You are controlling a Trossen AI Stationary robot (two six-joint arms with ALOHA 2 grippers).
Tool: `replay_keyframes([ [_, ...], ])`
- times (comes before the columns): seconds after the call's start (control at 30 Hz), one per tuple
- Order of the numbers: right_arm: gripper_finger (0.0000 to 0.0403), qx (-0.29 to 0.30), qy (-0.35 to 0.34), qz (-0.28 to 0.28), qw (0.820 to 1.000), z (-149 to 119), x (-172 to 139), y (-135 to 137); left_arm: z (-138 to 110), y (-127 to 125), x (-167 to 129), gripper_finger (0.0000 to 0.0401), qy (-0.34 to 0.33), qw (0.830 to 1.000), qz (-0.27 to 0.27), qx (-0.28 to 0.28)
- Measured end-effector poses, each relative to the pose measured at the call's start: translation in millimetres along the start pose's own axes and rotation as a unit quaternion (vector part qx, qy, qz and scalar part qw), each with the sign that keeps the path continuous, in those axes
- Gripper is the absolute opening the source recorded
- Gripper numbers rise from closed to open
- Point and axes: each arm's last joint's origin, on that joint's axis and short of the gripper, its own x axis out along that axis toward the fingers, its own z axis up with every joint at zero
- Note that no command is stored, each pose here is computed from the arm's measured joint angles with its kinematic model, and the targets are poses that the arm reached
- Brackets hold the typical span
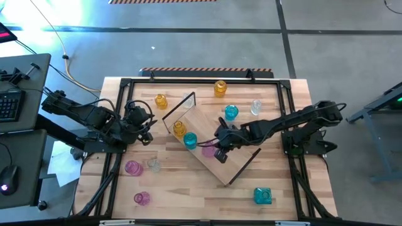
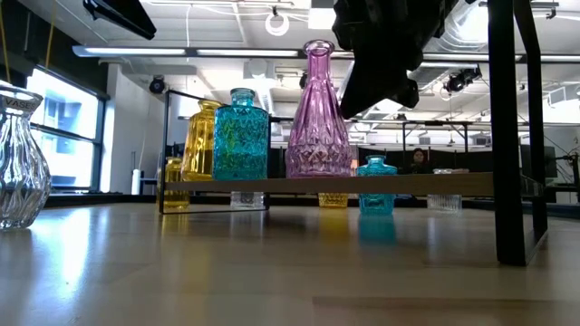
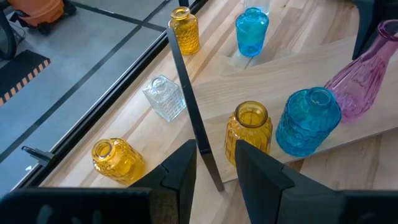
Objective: Sort vases onto shelf
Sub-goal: Put the top right pink crystal vase on the shelf
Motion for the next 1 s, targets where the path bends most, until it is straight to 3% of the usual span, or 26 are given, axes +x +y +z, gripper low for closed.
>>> replay_keyframes([
  [1.0,0.0,-0.001,-0.004,0.049,0.999,3.3,5.0,6.4,-0.1,0.0,0.1,0.0104,0.0,1.0,0.0,0.0],
])
